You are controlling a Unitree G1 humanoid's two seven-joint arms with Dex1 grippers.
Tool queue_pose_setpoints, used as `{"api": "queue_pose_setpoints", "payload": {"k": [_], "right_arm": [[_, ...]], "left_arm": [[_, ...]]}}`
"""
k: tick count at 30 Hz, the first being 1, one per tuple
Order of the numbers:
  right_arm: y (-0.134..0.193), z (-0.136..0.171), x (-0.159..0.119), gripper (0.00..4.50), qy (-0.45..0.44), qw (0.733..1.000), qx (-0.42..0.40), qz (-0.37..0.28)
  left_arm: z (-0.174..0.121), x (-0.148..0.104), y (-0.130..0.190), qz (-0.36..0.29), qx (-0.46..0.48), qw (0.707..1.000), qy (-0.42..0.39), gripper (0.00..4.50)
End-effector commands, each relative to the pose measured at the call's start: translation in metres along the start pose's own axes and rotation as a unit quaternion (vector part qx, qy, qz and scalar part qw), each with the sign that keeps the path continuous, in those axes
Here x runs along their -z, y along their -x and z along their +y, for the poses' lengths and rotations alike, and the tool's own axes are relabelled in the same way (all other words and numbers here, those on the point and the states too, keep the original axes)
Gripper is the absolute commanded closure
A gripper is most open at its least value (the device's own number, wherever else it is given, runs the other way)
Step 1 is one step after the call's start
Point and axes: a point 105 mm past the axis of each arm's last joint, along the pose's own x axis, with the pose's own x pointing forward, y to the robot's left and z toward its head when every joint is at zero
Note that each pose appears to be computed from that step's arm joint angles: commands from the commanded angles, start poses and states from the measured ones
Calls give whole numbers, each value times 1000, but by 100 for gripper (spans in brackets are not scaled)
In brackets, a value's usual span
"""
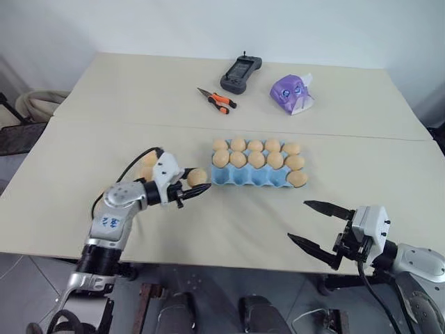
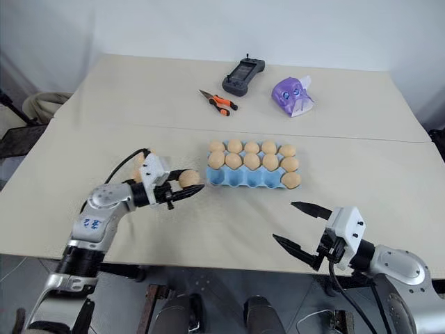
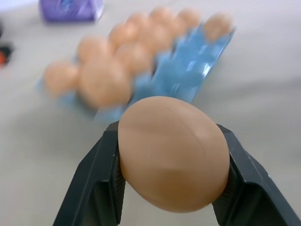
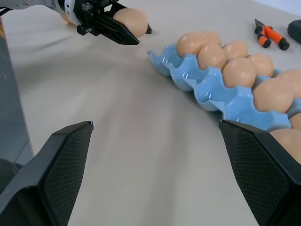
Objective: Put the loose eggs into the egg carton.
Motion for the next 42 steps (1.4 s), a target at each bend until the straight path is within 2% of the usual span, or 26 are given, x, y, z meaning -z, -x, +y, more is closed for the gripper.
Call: {"api": "queue_pose_setpoints", "payload": {"k": [1,5,12,18,25,33,37,42], "right_arm": [[1,-2,-10,0,22,999,20,-15],[0,-1,-8,0,24,999,38,-15],[-2,4,-10,0,24,998,62,-16],[-3,5,-13,0,26,997,76,-21],[-3,8,-15,0,23,996,86,-27],[-6,11,-16,0,22,996,85,-34],[-8,12,-17,0,21,996,81,-35],[-13,11,-17,0,16,997,66,-40]], "left_arm": [[-12,-16,-35,-27,45,999,-16,256],[-19,-34,-77,-55,67,996,-25,256],[-37,-37,-124,-44,117,991,-50,256],[-43,-33,-143,-36,118,990,-68,256],[-52,-35,-151,-52,144,987,-47,256],[-45,-46,-153,-67,122,988,-69,1],[-30,-49,-136,-84,96,988,-84,1],[-9,-43,-83,-101,59,988,-96,1]]}}
